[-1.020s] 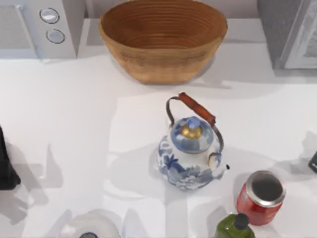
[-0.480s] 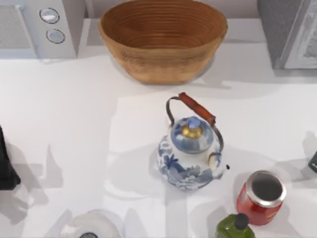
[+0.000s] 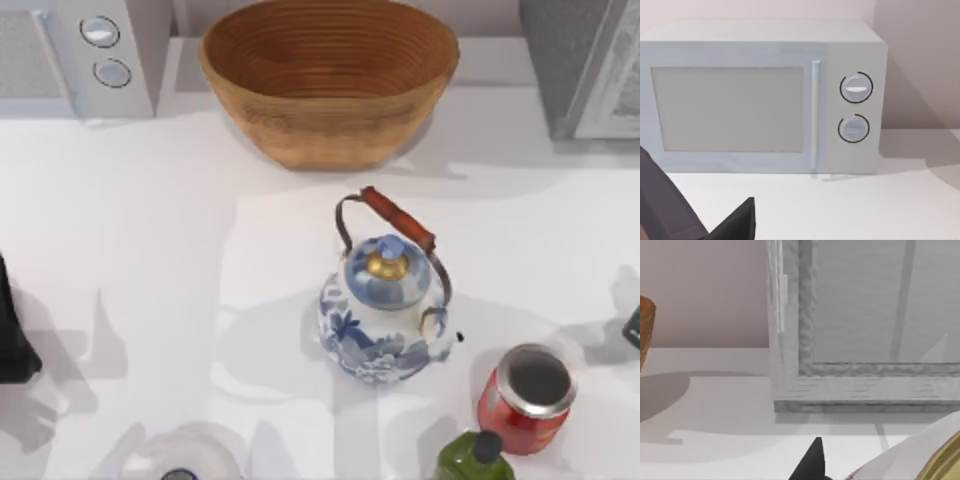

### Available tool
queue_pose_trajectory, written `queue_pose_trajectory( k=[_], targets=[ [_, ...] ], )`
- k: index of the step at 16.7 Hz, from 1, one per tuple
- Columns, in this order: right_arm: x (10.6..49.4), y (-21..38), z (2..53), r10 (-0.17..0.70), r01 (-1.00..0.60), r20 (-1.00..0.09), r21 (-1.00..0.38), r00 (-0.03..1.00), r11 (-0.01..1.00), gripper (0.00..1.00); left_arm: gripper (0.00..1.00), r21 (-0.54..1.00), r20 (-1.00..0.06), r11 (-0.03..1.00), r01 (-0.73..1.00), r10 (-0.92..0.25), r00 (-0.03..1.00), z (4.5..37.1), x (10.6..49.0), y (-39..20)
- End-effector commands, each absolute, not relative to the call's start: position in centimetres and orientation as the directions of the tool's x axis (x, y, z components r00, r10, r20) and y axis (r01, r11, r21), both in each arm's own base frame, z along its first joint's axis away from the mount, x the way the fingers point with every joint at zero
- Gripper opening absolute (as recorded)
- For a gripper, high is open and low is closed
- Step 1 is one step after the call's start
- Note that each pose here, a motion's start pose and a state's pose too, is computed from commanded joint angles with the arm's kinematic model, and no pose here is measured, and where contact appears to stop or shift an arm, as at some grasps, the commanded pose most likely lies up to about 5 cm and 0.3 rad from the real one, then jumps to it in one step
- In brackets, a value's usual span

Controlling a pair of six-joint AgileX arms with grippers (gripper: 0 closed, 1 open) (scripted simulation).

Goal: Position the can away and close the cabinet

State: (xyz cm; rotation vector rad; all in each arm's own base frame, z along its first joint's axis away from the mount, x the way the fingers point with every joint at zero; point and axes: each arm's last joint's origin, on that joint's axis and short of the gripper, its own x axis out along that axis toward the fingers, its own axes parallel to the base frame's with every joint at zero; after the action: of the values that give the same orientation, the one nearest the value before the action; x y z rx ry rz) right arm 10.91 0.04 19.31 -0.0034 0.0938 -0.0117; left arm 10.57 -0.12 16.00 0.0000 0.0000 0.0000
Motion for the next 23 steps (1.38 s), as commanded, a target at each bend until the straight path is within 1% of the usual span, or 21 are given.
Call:
queue_pose_trajectory(
  k=[2, 4, 6, 9, 12, 15, 18, 20, 23],
  targets=[
    [11.6, 0.2, 22.5, -0.013, 0.012, -0.133, -0.008, 0.991, 1.0, 0.0, 1.0, 0.0, 0.0, 1.0, 0.0, 0.0, 1.0, 16.0, 10.6, -0.1],
    [12.8, 0.5, 26.8, -0.014, 0.013, -0.141, -0.011, 0.99, 1.0, 0.0, 1.0, 0.0, 0.0, 1.0, 0.0, 0.0, 1.0, 16.0, 10.6, -0.1],
    [14.2, 0.9, 32.3, -0.015, 0.014, -0.101, -0.01, 0.995, 1.0, 0.0, 1.0, 0.0, 0.0, 1.0, 0.0, 0.0, 1.0, 16.0, 10.6, -0.1],
    [16.3, 1.5, 40.8, -0.017, 0.017, -0.005, -0.002, 1.0, 1.0, 0.0, 1.0, 0.0, 0.0, 1.0, 0.0, 0.0, 1.0, 16.0, 10.6, -0.1],
    [18.8, 2.3, 47.1, -0.016, 0.016, 0.057, 0.006, 0.998, 1.0, 0.0, 1.0, 0.0, 0.0, 1.0, 0.0, 0.0, 1.0, 16.0, 10.6, -0.1],
    [21.7, 3.3, 50.2, -0.011, 0.011, 0.053, 0.008, 0.999, 1.0, 0.0, 1.0, 0.0, 0.0, 1.0, 0.0, 0.0, 1.0, 16.0, 10.6, -0.1],
    [24.6, 4.3, 51.0, -0.005, 0.005, 0.014, 0.004, 1.0, 1.0, 0.0, 1.0, 0.0, 0.0, 1.0, 0.0, 0.0, 1.0, 16.0, 10.6, -0.1],
    [25.6, 4.7, 51.0, -0.002, 0.002, -0.004, 0.001, 1.0, 1.0, 0.0, 1.0, 0.0, 0.0, 1.0, 0.0, 0.0, 1.0, 16.0, 10.6, -0.1],
    [25.6, 4.7, 51.0, -0.002, 0.002, -0.006, 0.001, 1.0, 1.0, 0.0, 1.0, 0.0, 0.0, 1.0, 0.0, 0.0, 1.0, 16.0, 10.6, -0.1]
  ],
)
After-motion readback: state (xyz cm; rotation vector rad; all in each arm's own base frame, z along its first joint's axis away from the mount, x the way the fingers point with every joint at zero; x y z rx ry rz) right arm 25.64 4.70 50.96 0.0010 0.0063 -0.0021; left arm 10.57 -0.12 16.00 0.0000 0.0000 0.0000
